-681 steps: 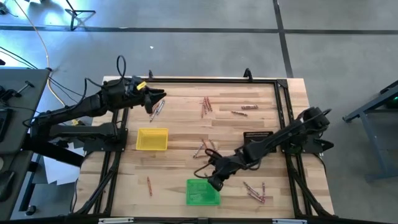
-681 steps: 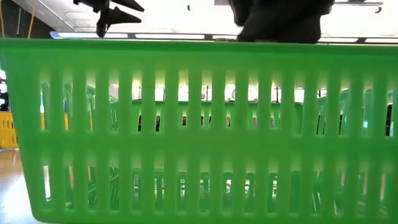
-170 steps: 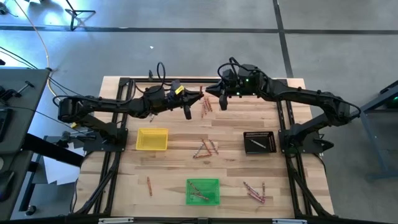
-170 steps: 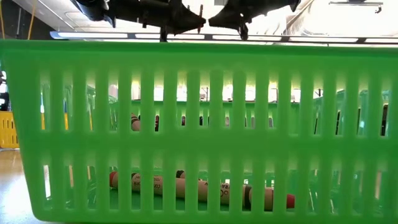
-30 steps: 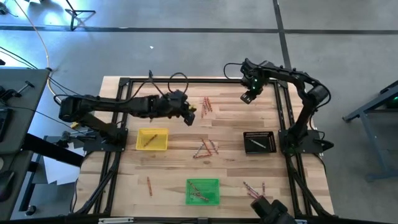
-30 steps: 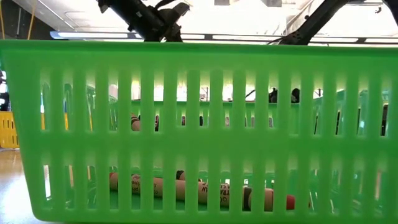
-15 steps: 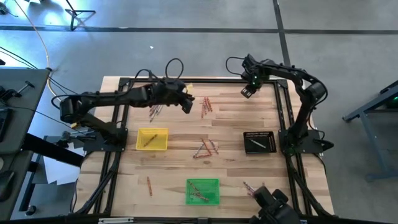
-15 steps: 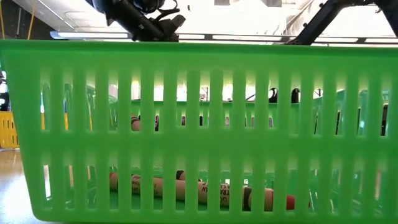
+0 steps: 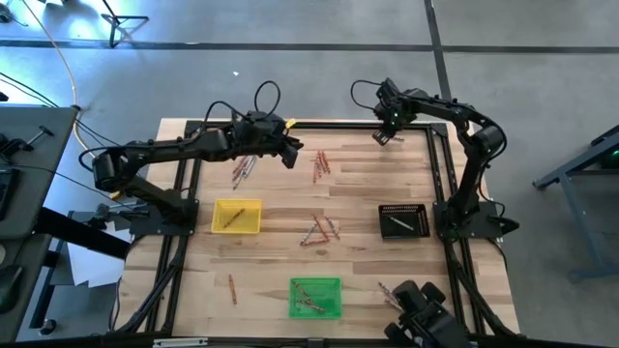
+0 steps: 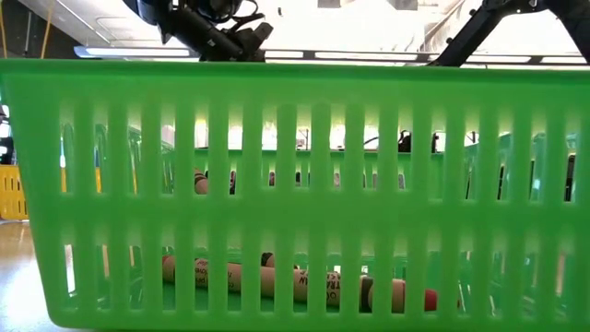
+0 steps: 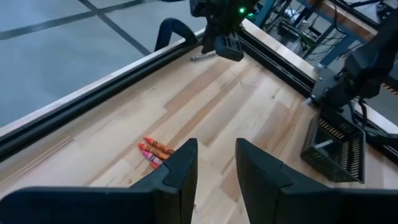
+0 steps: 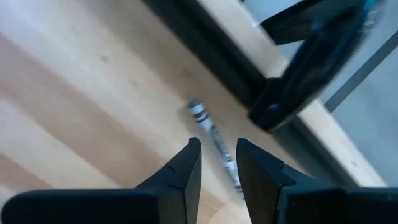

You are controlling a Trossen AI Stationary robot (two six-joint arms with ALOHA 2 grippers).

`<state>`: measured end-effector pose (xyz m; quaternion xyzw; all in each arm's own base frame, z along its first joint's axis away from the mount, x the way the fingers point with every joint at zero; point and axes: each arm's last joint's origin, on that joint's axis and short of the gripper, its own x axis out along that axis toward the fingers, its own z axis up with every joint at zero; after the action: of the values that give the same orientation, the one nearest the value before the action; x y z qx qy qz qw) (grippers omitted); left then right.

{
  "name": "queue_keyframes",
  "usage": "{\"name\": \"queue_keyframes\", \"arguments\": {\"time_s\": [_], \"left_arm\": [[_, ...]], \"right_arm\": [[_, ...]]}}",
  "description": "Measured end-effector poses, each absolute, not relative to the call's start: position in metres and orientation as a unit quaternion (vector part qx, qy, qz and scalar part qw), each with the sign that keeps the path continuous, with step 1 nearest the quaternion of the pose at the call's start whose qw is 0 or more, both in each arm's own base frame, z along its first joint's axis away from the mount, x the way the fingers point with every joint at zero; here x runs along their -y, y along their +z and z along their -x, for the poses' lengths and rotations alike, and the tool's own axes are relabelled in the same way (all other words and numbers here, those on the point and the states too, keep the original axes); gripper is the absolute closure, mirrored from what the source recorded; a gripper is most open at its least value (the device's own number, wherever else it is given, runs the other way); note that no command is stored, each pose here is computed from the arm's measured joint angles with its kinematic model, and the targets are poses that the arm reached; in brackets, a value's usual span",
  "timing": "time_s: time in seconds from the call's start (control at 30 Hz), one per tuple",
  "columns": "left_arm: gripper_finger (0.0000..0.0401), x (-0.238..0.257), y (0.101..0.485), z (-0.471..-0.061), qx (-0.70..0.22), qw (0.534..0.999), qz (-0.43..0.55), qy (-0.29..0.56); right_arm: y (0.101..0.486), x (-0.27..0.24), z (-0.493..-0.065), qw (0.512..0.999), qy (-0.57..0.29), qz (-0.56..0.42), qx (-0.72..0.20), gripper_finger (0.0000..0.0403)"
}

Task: Sort crayons
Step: Put the gray crayon into the black bin

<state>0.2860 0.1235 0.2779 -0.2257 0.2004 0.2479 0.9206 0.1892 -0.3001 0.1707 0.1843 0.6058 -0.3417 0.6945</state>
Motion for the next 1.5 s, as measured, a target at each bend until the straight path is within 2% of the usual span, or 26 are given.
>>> {"name": "queue_keyframes", "arguments": {"time_s": [0.4,0.7,0.87,1.17,1.3,1.43,1.5], "left_arm": [[0.0306,-0.133,0.278,-0.282,-0.204,0.925,0.23,0.222],[0.0306,-0.134,0.278,-0.281,-0.204,0.925,0.231,0.224],[0.0306,-0.134,0.278,-0.281,-0.204,0.925,0.231,0.224],[0.0306,-0.134,0.278,-0.281,-0.206,0.925,0.233,0.216],[0.0306,-0.133,0.278,-0.281,-0.207,0.925,0.233,0.216],[0.0306,-0.133,0.277,-0.281,-0.207,0.925,0.234,0.216],[0.0306,-0.133,0.277,-0.281,-0.207,0.925,0.234,0.215]], "right_arm": [[0.17,0.301,-0.183,0.685,-0.336,-0.199,-0.614,0.0308],[0.146,0.307,-0.185,0.667,-0.327,-0.218,-0.633,0.0308],[0.144,0.317,-0.188,0.674,-0.331,-0.213,-0.626,0.0308],[0.133,0.325,-0.186,0.665,-0.303,-0.258,-0.632,0.0309],[0.134,0.322,-0.185,0.657,-0.301,-0.274,-0.635,0.0329],[0.137,0.318,-0.184,0.646,-0.306,-0.313,-0.626,0.0381],[0.14,0.313,-0.182,0.638,-0.301,-0.342,-0.621,0.0394]]}}
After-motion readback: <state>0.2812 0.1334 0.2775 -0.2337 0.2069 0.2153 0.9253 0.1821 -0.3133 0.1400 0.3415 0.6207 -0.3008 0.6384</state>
